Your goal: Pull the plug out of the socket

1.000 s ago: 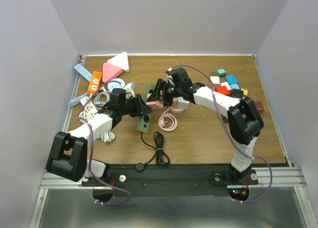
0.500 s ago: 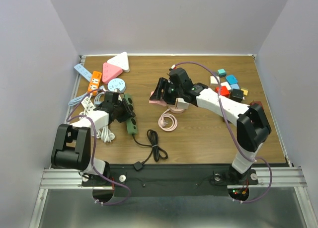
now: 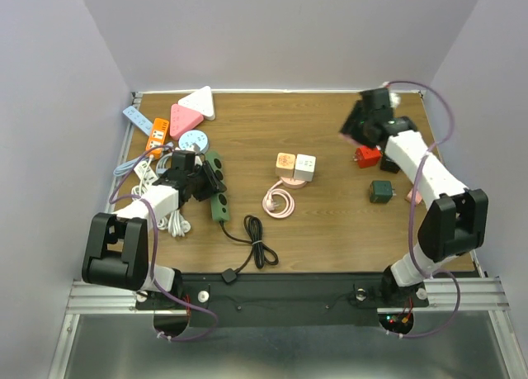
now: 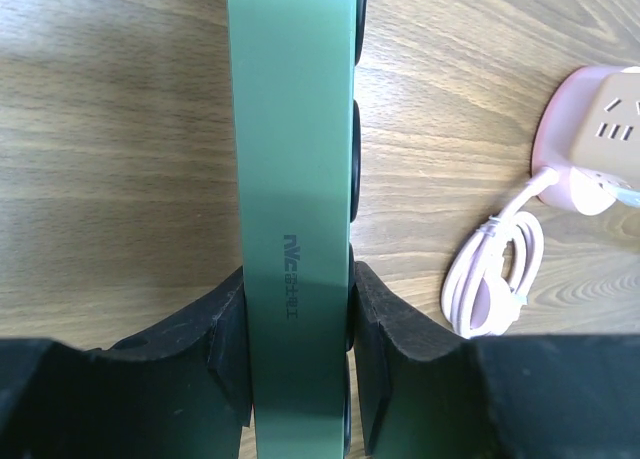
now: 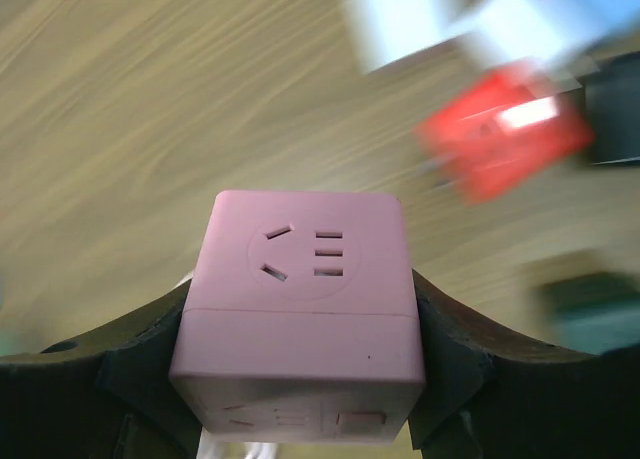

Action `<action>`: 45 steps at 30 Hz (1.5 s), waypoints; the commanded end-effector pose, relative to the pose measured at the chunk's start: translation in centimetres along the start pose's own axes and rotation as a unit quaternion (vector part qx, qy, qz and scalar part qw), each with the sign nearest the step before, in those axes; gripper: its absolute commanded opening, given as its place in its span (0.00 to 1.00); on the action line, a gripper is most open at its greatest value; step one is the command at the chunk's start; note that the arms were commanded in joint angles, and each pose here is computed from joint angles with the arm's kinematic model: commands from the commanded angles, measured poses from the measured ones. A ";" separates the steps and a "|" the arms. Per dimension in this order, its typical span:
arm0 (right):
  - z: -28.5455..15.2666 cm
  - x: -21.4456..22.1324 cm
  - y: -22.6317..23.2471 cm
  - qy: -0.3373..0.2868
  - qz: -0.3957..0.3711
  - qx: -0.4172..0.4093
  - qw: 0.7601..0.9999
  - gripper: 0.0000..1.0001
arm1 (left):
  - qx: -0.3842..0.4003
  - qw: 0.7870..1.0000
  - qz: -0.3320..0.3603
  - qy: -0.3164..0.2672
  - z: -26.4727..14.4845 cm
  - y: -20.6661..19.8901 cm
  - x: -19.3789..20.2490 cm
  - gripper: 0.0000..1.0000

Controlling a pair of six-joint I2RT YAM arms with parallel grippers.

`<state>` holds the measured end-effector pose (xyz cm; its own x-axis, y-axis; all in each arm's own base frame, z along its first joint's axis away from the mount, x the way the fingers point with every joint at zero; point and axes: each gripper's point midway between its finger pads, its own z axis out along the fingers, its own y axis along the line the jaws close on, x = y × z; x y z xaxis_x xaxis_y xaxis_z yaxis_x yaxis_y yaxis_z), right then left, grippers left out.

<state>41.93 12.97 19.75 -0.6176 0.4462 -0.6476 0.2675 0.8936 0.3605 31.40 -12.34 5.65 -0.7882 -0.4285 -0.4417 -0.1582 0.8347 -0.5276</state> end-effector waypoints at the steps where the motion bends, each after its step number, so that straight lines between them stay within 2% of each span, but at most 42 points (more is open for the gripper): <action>1: -1.5 -6.7 -9.4 -0.083 0.005 0.165 0.983 0.00 | 0.035 0.999 0.026 -0.026 -0.8 -1.6 -1.5 0.00; 3: -1.0 -8.6 -13.5 -0.098 0.039 0.221 0.970 0.00 | 0.038 0.999 0.026 -0.024 -0.9 -1.8 -1.5 0.00; 7: 0.6 -12.9 -19.8 -0.114 0.104 0.276 0.949 0.01 | 0.042 0.998 0.029 -0.024 -1.1 -2.2 -1.9 0.00; 11: 3.2 -14.6 -23.1 -0.110 0.104 0.321 0.935 0.00 | 0.046 0.998 0.028 -0.025 -1.3 -2.5 -2.3 0.00; 16: 6.1 -14.1 -26.5 -0.090 0.113 0.356 0.923 0.01 | 0.048 0.998 0.027 -0.019 -1.1 -2.5 -2.1 0.00; 27: 11.0 -12.7 -28.0 -0.052 0.110 0.358 0.926 0.02 | 0.048 0.998 0.034 -0.014 -0.6 -2.5 -2.5 0.00; 29: 11.7 -12.3 -28.1 -0.043 0.107 0.356 0.927 0.12 | 0.045 0.998 0.033 -0.012 -0.5 -2.3 -2.5 0.00; 30: 12.1 -12.0 -28.0 -0.037 0.105 0.350 0.930 0.27 | 0.046 0.998 0.036 -0.011 -0.4 -2.3 -2.5 0.00; 32: 12.7 -11.6 -28.0 -0.028 0.103 0.346 0.932 0.33 | 0.045 0.998 0.037 -0.013 -0.4 -2.2 -2.8 0.00; 35: 12.7 -11.6 -27.7 -0.024 0.104 0.336 0.936 0.59 | 0.047 0.998 0.038 -0.013 -0.4 -2.3 -3.1 0.00; 41: 11.3 -12.0 -26.0 -0.024 0.111 0.301 0.947 0.81 | 0.058 0.997 0.049 -0.014 -1.1 -3.4 -4.2 0.00; 43: 10.0 -12.1 -25.1 -0.025 0.117 0.284 0.951 0.89 | 0.058 0.996 0.059 -0.026 -1.5 -3.7 -5.4 0.00; 44: 9.5 -12.3 -24.7 -0.026 0.117 0.278 0.953 0.98 | 0.056 0.996 0.059 -0.026 -1.6 -3.6 -5.7 0.00; 45: 8.3 -12.9 -23.9 -0.036 0.118 0.267 0.956 1.00 | 0.055 0.996 0.062 -0.029 -1.7 -3.7 -6.2 0.00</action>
<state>49.69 -14.56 7.04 -0.5209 0.6249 -0.5815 0.7691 0.6391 -0.0022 33.37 -12.36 7.86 -0.8057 -0.3730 -0.4602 -0.0818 0.8395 -0.5371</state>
